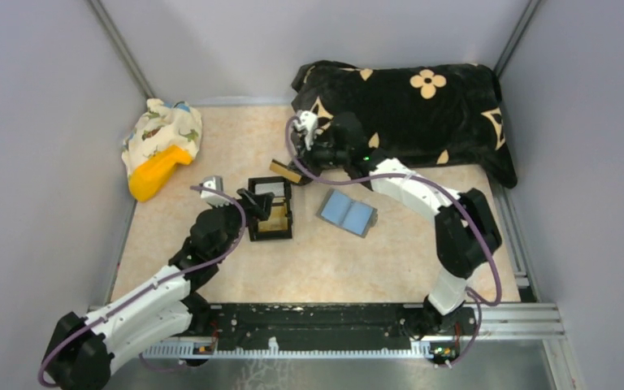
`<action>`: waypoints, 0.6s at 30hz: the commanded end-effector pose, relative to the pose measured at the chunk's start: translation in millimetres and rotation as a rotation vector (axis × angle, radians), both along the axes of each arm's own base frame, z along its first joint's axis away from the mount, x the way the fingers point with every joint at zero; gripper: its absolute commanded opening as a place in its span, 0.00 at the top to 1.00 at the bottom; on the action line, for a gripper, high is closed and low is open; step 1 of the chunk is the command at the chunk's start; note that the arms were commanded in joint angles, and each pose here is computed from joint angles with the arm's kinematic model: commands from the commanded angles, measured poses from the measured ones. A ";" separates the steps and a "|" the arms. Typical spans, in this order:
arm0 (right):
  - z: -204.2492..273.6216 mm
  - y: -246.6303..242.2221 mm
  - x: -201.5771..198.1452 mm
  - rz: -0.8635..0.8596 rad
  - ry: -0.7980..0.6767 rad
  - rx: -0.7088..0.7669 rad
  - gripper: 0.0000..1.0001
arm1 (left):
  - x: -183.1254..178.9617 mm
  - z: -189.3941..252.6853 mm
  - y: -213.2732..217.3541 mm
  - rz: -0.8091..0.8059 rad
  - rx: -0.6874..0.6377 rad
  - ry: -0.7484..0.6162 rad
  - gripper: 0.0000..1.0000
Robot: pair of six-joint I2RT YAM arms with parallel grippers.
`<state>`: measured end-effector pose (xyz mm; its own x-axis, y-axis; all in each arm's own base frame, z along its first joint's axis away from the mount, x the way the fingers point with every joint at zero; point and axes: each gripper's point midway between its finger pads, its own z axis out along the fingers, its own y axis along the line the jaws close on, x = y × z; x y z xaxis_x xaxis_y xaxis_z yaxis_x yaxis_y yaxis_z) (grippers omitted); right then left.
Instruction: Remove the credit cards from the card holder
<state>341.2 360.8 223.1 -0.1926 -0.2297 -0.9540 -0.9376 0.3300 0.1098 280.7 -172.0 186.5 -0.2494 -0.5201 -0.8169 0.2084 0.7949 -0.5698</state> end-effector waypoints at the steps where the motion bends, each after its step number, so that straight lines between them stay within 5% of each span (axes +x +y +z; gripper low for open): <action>1: -24.6 30.4 -12.1 0.122 -0.058 -0.168 1.00 | -3.1 -20.8 34.4 0.162 -0.007 0.069 0.12; 18: -88.0 69.0 -29.0 0.266 -0.089 -0.362 1.00 | -10.1 -19.7 59.7 0.254 -0.038 0.058 0.08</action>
